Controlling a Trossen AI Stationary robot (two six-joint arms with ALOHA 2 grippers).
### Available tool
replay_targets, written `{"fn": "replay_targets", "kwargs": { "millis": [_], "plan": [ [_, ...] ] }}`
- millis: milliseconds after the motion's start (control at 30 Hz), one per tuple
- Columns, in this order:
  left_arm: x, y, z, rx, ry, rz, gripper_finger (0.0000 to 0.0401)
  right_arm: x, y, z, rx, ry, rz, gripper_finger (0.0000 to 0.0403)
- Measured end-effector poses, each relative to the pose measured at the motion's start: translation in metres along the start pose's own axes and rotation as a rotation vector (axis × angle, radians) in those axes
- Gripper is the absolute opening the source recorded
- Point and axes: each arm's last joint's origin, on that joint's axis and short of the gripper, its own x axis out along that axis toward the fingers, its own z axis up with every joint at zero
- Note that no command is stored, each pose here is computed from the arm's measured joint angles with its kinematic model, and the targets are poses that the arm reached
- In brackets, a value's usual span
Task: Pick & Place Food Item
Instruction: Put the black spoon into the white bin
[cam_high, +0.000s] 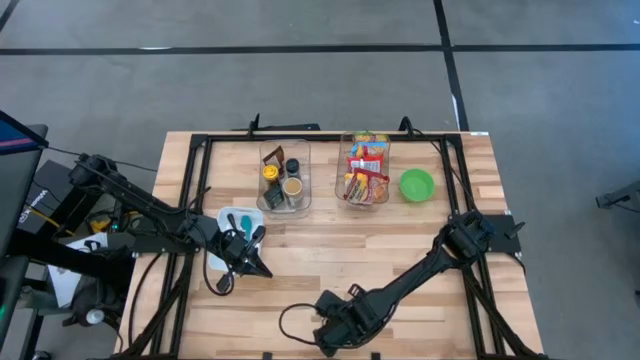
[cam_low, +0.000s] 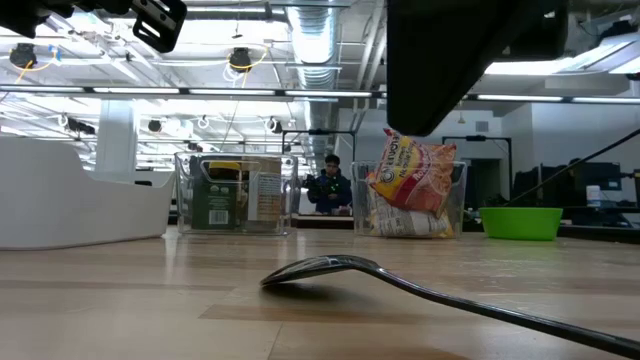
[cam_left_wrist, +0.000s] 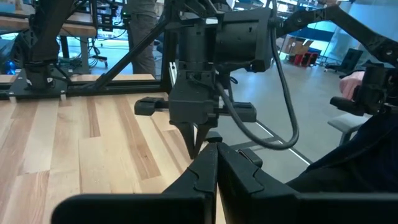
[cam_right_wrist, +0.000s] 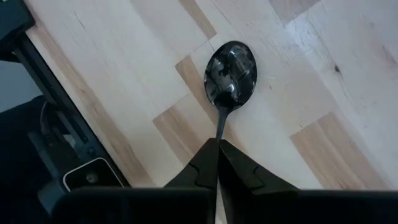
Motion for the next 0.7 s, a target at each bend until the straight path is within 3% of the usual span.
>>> {"fn": "replay_targets", "kwargs": {
  "millis": [400, 700],
  "plan": [
    [0.000, 0.000, 0.000, 0.000, 0.000, 0.000, 0.0002, 0.005, 0.001, -0.001, -0.010, -0.021, -0.015, 0.0108],
    [0.000, 0.000, 0.000, 0.000, 0.001, 0.000, 0.0002, 0.024, 0.003, -0.015, -0.038, -0.040, -0.068, 0.0118]
  ]
}}
